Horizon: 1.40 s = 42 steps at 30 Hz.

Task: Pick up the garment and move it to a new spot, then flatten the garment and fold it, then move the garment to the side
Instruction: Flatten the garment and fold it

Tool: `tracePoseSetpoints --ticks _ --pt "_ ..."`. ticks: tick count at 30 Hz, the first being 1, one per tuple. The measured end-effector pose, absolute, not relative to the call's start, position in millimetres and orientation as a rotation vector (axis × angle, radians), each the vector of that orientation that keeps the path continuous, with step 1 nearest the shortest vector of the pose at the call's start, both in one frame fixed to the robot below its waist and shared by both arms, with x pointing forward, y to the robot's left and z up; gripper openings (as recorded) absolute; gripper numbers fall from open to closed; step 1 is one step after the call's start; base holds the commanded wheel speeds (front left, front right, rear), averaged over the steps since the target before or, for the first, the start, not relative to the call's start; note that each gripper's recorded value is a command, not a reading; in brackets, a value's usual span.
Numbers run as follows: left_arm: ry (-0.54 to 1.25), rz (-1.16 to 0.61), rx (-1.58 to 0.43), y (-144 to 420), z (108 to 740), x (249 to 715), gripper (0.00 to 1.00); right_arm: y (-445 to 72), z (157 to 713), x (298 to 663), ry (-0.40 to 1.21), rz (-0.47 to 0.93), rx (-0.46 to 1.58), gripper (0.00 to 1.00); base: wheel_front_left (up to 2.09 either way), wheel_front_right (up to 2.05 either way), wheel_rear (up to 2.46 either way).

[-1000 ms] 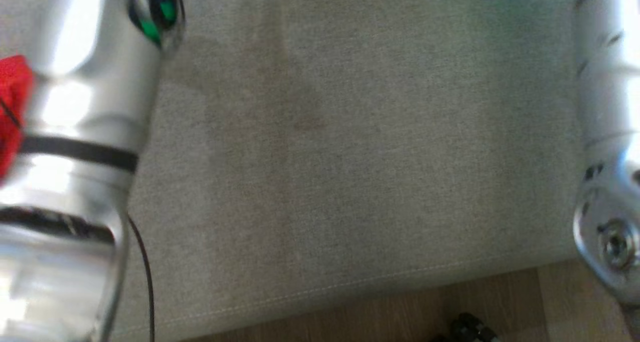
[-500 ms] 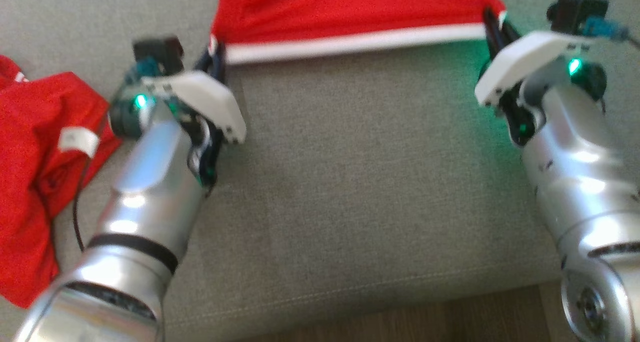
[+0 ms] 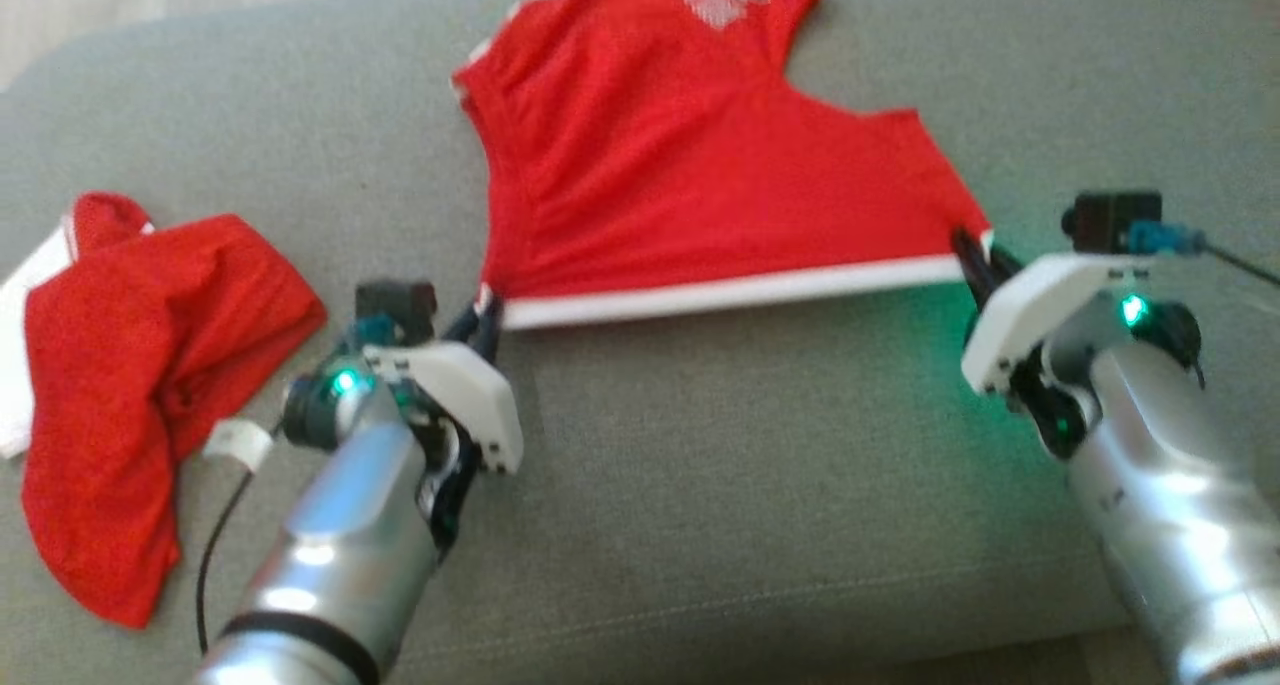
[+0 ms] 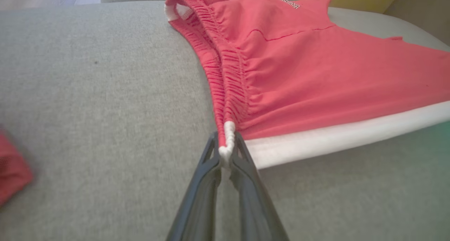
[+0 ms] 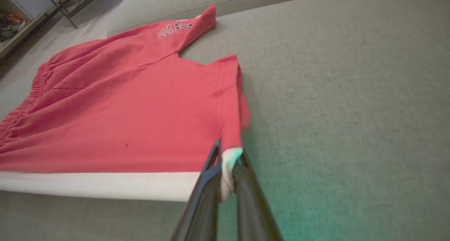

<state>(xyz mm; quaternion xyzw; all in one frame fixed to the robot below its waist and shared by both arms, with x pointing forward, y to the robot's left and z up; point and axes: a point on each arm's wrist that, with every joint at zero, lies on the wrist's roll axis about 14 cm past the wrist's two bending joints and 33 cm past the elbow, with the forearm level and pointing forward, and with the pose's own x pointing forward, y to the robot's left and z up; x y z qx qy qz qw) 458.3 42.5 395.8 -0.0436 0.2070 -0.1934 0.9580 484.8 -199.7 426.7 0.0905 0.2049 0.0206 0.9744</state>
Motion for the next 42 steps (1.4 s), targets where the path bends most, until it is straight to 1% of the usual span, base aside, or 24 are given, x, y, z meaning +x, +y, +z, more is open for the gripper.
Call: tracePoseSetpoints --ticks 8,16,22,28,36,39,42 --pt "0.385 -0.42 -0.123 35 406 417 0.0 -205 428 436 0.449 0.086 0.221 0.0 0.0 0.0 0.0" --pt "0.396 -0.415 -0.2 34 400 364 0.0 -214 428 380 0.538 0.128 0.259 0.0 0.0 0.0 0.0" --pt "0.372 -0.422 -0.223 33 405 344 0.0 -219 426 343 0.613 0.151 0.283 0.0 0.0 0.0 0.0" --pt "0.402 -0.448 -0.236 33 402 314 0.0 -224 422 307 0.691 0.153 0.305 0.0 0.0 0.0 0.0" --pt "0.448 -0.482 -0.238 34 408 282 0.0 -226 424 276 0.773 0.159 0.329 0.0 0.0 0.0 0.0" --pt "0.461 -0.488 -0.246 36 412 274 0.0 -224 432 275 0.765 0.163 0.336 0.0 0.0 0.0 0.0" --pt "0.452 -0.482 -0.255 37 420 276 0.0 -222 444 281 0.731 0.162 0.331 0.0 0.0 0.0 0.0"
